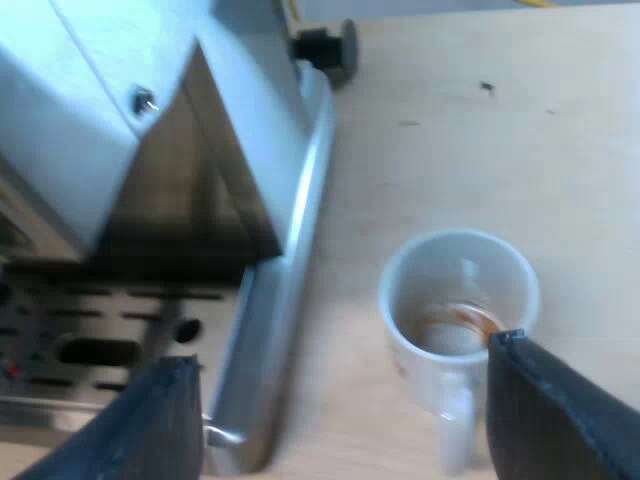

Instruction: Pour the beans into the coffee machine

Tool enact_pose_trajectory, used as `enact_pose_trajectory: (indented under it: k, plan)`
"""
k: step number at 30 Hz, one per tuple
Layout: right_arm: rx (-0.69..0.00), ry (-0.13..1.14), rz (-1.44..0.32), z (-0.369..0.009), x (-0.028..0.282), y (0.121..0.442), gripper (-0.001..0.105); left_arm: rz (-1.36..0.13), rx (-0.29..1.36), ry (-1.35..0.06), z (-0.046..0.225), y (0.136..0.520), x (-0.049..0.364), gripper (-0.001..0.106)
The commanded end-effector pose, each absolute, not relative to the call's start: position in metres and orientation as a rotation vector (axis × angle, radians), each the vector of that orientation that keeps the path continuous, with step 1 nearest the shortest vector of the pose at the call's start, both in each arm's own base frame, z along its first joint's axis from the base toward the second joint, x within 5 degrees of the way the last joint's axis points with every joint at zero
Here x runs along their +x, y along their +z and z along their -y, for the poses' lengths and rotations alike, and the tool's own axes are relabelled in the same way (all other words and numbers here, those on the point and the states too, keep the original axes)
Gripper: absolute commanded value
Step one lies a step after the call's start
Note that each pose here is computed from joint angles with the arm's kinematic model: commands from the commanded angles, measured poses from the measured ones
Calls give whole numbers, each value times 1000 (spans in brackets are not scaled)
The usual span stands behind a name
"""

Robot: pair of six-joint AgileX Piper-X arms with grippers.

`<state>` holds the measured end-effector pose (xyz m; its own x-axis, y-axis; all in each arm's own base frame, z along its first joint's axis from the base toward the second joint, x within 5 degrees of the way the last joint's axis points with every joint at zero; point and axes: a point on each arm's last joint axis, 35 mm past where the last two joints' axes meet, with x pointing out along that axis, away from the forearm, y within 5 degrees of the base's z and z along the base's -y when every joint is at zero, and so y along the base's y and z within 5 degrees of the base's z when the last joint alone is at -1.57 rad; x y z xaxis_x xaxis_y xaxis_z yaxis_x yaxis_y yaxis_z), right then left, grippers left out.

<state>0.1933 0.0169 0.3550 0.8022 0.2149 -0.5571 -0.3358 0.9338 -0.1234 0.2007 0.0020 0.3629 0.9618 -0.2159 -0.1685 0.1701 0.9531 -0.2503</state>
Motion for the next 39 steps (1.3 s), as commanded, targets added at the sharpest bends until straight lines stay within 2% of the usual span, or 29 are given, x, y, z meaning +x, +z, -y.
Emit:
enact_pose_trajectory:
  k: [1,11,18,33,39]
  plan:
    - [-254,292,-550,-11,185,363,62,-193,-223,-169,-2,372,183,65]
    - [-278,205,-484,1,148,380,62,-127,-191,-177,0,385,153,65]
    - [-315,82,-382,3,116,396,62,-196,-201,-163,1,381,129,65]
    - [-321,70,-259,0,49,404,62,-200,-201,-163,4,380,79,65]
    - [-316,98,-241,-2,32,398,62,-228,-199,-213,8,374,58,65]
